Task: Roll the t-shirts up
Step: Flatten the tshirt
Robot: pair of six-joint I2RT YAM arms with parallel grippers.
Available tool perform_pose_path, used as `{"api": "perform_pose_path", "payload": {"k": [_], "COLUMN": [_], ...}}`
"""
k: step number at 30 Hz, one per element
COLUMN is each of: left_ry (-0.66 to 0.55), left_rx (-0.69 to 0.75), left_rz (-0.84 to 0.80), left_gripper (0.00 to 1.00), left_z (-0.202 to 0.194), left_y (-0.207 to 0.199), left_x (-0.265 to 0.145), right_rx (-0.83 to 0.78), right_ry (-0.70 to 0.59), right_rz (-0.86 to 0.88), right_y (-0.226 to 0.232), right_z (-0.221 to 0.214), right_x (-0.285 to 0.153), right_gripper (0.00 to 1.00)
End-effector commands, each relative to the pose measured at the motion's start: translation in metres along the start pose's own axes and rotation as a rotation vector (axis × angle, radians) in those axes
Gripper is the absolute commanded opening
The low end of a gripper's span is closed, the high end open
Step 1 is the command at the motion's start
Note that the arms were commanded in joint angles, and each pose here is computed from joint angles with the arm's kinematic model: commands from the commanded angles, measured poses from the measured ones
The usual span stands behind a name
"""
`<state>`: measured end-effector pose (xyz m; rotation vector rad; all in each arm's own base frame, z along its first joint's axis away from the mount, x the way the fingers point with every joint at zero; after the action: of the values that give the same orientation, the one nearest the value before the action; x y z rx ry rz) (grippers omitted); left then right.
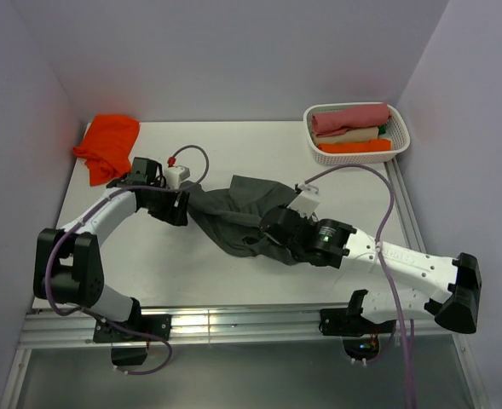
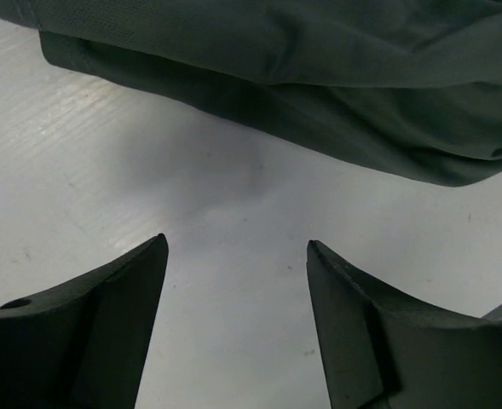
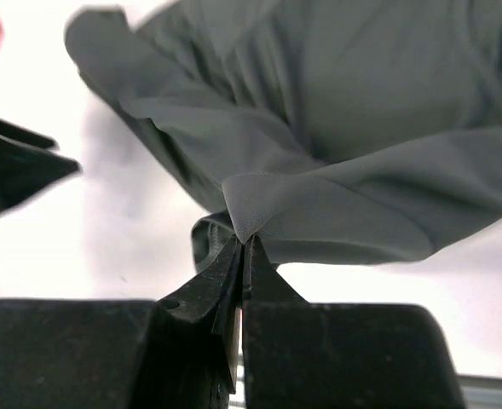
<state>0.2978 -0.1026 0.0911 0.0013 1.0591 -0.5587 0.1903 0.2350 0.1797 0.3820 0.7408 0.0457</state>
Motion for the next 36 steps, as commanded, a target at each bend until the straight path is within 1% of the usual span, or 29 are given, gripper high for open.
{"api": "perform_pose_path", "payload": {"k": [1,2,3,5,6,8,10,11,14,17,18,19,21,24,26,29,30,33,36], "left_ry": [-0.036,-0.024,-0.025,-0.039,-0.049,-0.072,-0.066,-0.090,-0.093,-0.109,-0.106,-0.130,-0.137,-0.183,-0.205,-0.198,-0.162,-0.109,-0.095], "left_rx": [0.035,0.022,0.018,-0.003,-0.010,-0.032,-0.055,-0.065,-0.091,-0.095,-0.100,-0.100,-0.101,-0.064,-0.018,0.052,0.044,0.032,0.015], "left_rz": [0.021,0.033,0.036,0.071,0.084,0.111,0.118,0.124,0.121,0.059,0.043,0.006,-0.024,-0.048,-0.052,-0.090,-0.098,-0.146,-0.160], "left_gripper": [0.69,0.68,0.65,0.62,0.58,0.56,0.54,0.54,0.55,0.56,0.58,0.60,0.64,0.70,0.71,0.72,0.70,0.66,0.67], "left_z": [0.011,0.010,0.011,0.018,0.023,0.033,0.035,0.045,0.053,0.063,0.064,0.073,0.080,0.102,0.116,0.130,0.125,0.126,0.123], "left_y": [0.008,0.013,0.015,0.024,0.028,0.036,0.041,0.042,0.048,0.042,0.039,0.035,0.030,0.025,0.025,0.020,0.024,0.019,0.020], "left_x": [0.018,0.024,0.028,0.038,0.041,0.049,0.058,0.059,0.066,0.063,0.060,0.053,0.046,0.035,0.032,0.043,0.057,0.065,0.077], "right_rx": [-0.017,-0.009,0.006,0.019,0.023,0.041,0.046,0.042,0.038,0.030,0.025,0.017,0.008,-0.005,-0.011,-0.007,-0.006,-0.005,-0.009], "right_ry": [-0.097,-0.113,-0.126,-0.150,-0.157,-0.183,-0.198,-0.202,-0.226,-0.235,-0.235,-0.239,-0.234,-0.214,-0.205,-0.194,-0.192,-0.184,-0.182], "right_rz": [-0.046,-0.029,-0.035,-0.006,-0.005,-0.002,0.002,-0.016,-0.052,-0.070,-0.070,-0.062,-0.062,-0.056,-0.048,-0.046,-0.043,-0.040,-0.040], "right_y": [-0.014,-0.013,-0.016,-0.016,-0.017,-0.020,-0.020,-0.026,-0.033,-0.036,-0.036,-0.033,-0.031,-0.030,-0.029,-0.031,-0.031,-0.030,-0.029], "right_z": [0.038,0.047,0.055,0.068,0.072,0.088,0.101,0.109,0.131,0.150,0.154,0.159,0.161,0.157,0.153,0.148,0.147,0.145,0.145], "right_x": [-0.010,-0.015,-0.014,-0.020,-0.021,-0.022,-0.023,-0.019,-0.016,-0.014,-0.014,-0.016,-0.014,-0.010,-0.008,-0.006,-0.005,-0.004,-0.004], "right_gripper": [0.00,0.00,0.00,0.00,0.00,0.00,0.00,0.00,0.00,0.00,0.00,0.00,0.00,0.00,0.00,0.00,0.00,0.00,0.00]}}
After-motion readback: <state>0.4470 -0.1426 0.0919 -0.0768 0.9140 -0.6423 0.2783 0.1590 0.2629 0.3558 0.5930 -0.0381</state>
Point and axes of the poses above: each gripper's point midway between its finger pads, its own x axis out along the fingers, its own y axis along the line the jaws close on, z = x × y, the point moved 1 cm from there along -x, back along the fingers, and after that the axes turned 5 degrees about -x, right-handed, at the moved point
